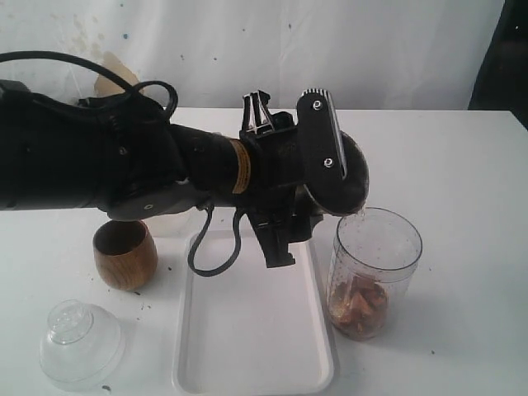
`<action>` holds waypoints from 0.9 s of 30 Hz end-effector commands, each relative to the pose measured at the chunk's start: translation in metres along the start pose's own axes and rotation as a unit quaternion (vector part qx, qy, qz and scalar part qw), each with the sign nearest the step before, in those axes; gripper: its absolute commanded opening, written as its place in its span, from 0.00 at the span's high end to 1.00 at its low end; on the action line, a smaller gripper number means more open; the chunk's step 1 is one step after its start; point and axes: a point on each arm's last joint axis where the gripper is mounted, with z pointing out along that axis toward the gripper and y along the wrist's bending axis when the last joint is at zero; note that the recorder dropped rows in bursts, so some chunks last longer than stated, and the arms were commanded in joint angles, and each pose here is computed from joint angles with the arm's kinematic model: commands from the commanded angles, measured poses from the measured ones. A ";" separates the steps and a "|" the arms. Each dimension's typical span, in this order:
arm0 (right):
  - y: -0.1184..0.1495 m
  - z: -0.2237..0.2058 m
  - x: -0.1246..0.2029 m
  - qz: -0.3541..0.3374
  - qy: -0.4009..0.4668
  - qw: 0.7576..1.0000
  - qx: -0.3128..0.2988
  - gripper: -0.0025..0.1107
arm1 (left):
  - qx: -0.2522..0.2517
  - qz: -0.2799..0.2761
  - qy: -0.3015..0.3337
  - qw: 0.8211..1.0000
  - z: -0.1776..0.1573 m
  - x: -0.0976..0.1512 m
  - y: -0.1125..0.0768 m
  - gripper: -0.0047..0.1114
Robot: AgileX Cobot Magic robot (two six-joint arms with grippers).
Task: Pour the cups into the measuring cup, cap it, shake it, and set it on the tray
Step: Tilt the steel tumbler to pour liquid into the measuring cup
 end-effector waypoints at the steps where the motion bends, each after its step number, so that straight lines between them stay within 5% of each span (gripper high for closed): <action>1: 0.000 0.000 0.001 0.000 -0.004 1.000 -0.003 0.98 | -0.024 0.011 -0.049 0.998 -0.009 -0.015 0.009 0.96; 27: 0.000 0.000 0.001 0.000 -0.004 1.000 -0.003 0.98 | -0.042 0.097 -0.079 0.991 -0.011 -0.024 0.015 0.96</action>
